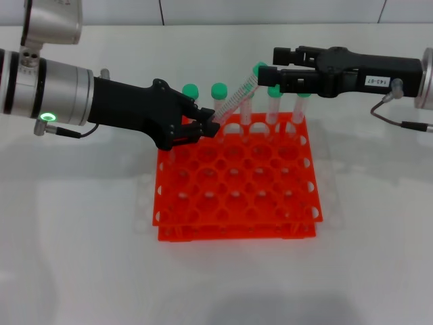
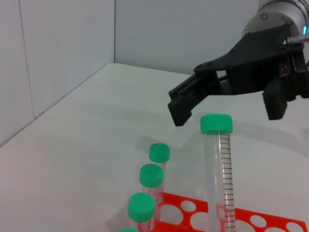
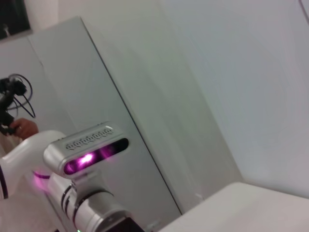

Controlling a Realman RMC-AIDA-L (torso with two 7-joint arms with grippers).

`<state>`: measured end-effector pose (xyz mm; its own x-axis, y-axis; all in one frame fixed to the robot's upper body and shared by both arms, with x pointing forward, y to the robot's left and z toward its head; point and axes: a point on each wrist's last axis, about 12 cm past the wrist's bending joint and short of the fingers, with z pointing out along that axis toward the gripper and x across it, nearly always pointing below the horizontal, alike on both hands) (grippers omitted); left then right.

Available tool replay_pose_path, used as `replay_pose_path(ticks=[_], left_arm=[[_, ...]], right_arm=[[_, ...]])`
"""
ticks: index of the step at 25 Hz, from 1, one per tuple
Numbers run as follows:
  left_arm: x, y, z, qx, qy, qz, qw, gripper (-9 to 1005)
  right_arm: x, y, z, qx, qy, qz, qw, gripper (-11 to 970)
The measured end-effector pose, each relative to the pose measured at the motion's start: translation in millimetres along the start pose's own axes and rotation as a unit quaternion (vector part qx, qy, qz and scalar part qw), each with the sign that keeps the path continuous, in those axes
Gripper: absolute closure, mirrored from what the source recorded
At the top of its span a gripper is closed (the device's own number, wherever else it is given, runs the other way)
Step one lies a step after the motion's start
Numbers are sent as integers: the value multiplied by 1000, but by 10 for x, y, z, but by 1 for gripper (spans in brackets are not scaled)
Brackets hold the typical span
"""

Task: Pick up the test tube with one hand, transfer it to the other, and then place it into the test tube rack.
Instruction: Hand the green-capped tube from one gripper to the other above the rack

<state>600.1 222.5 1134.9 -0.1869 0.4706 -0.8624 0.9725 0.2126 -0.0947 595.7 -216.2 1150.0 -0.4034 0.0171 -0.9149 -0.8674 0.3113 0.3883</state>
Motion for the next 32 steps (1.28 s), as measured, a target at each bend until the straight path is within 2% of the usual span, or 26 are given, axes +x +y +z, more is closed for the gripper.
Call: replay_pose_path(ticks=[11, 13, 22, 32], left_arm=[[-6, 2, 4, -1, -1, -1, 1000, 806], [-7, -2, 13, 0, -2, -2, 1000, 806], [-38, -2, 47, 3, -3, 2, 1000, 806], [-40, 7, 62, 0, -1, 2, 1000, 806]], right_arm=[[198, 52, 72, -12, -51, -21, 998, 105], [229, 46, 77, -7, -52, -22, 998, 141], [332, 12, 34, 18, -79, -22, 996, 193], [369, 21, 42, 17, -78, -26, 997, 294]])
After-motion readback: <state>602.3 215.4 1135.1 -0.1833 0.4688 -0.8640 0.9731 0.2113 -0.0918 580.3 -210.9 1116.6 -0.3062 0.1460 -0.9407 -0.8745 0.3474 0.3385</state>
